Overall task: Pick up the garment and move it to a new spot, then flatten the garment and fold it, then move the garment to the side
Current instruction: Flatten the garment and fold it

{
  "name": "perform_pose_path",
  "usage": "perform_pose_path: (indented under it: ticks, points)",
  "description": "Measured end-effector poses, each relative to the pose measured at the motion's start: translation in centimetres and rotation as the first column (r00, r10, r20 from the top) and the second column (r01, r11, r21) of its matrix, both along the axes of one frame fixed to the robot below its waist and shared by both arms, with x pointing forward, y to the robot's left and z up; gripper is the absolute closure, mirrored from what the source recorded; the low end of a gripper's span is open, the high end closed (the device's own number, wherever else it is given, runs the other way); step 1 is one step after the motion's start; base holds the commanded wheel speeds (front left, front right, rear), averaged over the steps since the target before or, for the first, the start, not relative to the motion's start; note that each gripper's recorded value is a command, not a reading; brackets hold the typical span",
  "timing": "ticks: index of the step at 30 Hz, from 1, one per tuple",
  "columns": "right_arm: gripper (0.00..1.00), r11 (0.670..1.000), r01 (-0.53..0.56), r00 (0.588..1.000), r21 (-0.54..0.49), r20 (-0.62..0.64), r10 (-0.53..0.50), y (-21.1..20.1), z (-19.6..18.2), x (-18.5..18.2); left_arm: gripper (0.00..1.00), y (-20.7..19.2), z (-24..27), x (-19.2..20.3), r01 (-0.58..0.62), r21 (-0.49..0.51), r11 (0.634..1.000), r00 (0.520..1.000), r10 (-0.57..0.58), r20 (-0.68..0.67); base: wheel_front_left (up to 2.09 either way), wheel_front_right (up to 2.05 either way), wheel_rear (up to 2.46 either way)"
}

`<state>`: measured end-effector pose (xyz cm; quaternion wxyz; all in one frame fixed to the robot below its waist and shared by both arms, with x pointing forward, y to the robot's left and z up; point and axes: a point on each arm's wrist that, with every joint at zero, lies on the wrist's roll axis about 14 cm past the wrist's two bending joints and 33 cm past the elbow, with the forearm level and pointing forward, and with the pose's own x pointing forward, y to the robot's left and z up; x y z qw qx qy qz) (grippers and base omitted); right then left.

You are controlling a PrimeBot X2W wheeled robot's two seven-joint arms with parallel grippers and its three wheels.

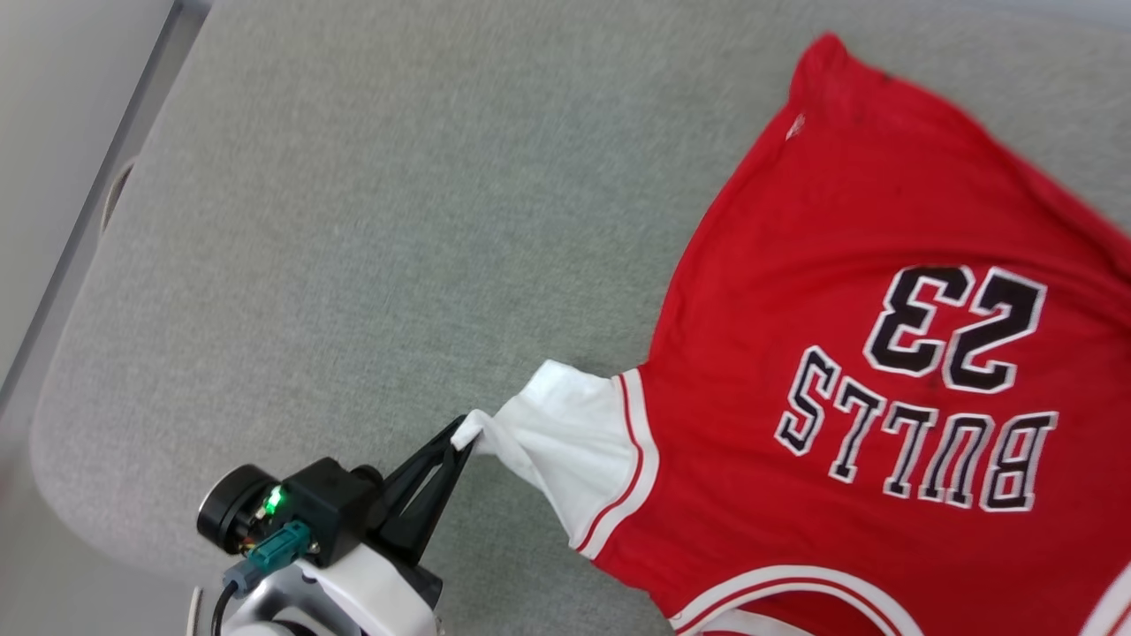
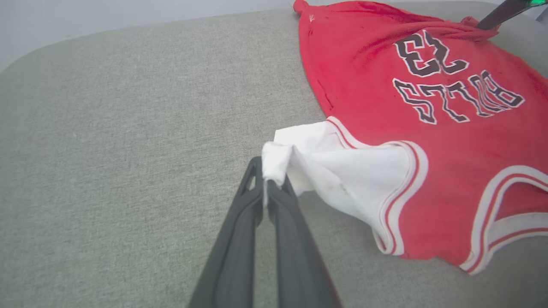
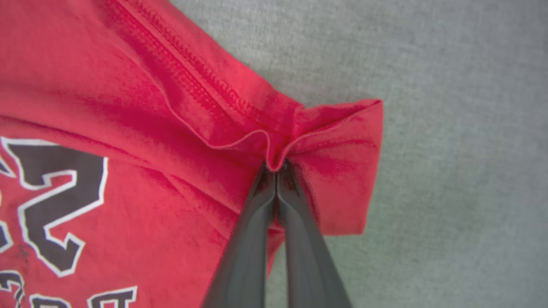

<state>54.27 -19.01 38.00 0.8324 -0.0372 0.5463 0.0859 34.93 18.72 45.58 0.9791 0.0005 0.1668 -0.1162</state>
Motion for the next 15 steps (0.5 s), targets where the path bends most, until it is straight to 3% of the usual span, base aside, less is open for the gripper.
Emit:
perform_pose_path:
  ticks: [15]
  points:
    - [1.0,0.987,0.148,0.989,0.055,0.001,-0.149,-6.3,2.9,-13.6,1.0,-2.7,3.4,-2.5,0.04,-0.077,0.996,0.992,-0.031,0.12,0.0,0.0,0.0]
